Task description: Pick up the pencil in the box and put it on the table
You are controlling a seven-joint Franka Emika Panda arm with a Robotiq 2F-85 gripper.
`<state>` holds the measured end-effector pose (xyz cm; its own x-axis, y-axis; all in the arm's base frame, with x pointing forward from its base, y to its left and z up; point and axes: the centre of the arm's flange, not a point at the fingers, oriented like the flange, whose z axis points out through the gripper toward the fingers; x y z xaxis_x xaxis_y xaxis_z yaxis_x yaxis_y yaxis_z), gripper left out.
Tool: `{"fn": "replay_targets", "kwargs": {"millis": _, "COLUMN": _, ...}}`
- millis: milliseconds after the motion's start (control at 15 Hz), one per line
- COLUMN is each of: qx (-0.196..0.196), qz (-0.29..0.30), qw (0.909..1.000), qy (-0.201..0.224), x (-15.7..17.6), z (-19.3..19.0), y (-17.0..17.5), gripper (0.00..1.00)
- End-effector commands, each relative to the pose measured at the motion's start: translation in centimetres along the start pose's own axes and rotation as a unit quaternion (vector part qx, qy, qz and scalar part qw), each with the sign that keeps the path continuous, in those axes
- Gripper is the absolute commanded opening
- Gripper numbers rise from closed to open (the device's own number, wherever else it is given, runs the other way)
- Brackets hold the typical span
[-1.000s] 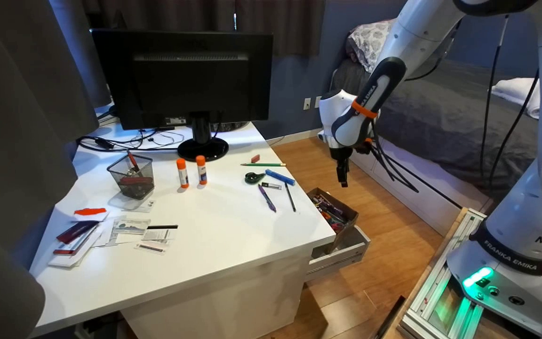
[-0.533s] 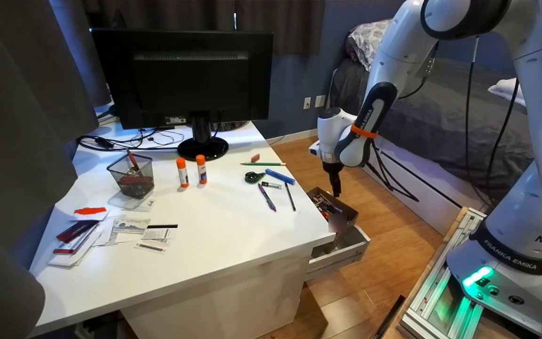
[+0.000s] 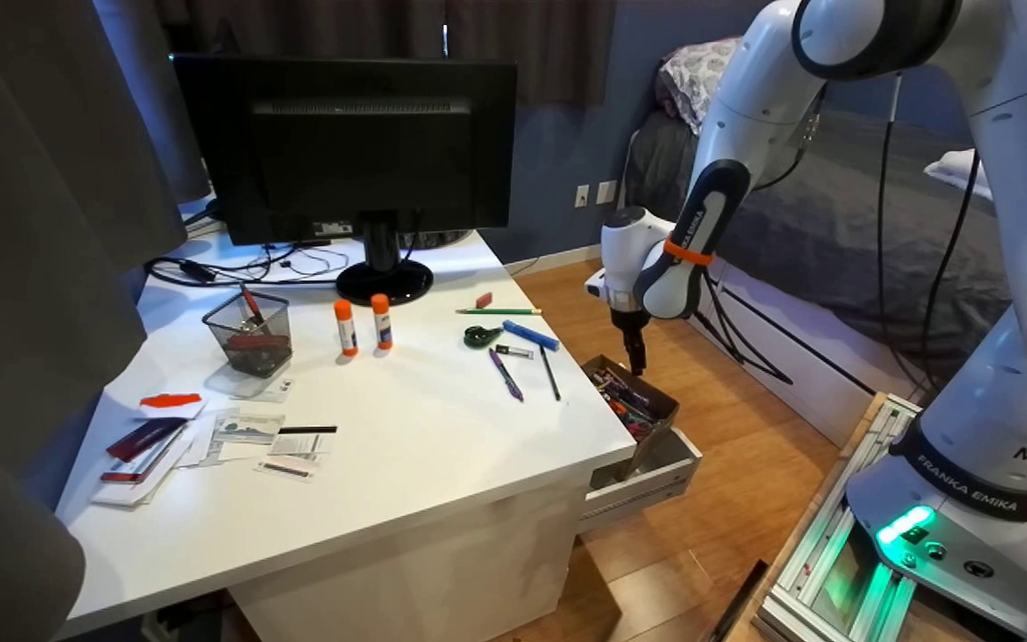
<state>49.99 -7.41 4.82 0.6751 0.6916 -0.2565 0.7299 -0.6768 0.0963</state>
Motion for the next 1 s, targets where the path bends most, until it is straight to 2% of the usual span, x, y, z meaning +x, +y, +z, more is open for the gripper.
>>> {"fn": "replay_targets", "kwargs": {"millis": 0, "qx": 0.000, "qz": 0.000, "qw": 1.0000, "qy": 0.000, "x": 0.0, "z": 0.0, "y": 0.0, "gripper": 1.00}}
{"fn": "replay_targets", "kwargs": {"millis": 267, "qx": -0.007, "qz": -0.009, "qw": 0.9999, "qy": -0.002, "x": 0.1, "z": 0.2, "y": 0.2, "gripper": 1.00}}
{"fn": "replay_targets", "kwargs": {"millis": 467, "qx": -0.010, "qz": -0.045, "qw": 0.9989, "qy": -0.004, "x": 0.1, "z": 0.8, "y": 0.9, "gripper": 1.00}}
{"fn": "replay_targets", "kwargs": {"millis": 933, "qx": 0.016, "qz": -0.138, "qw": 0.9903, "qy": 0.012, "x": 0.4, "z": 2.9, "y": 2.7, "gripper": 1.00}}
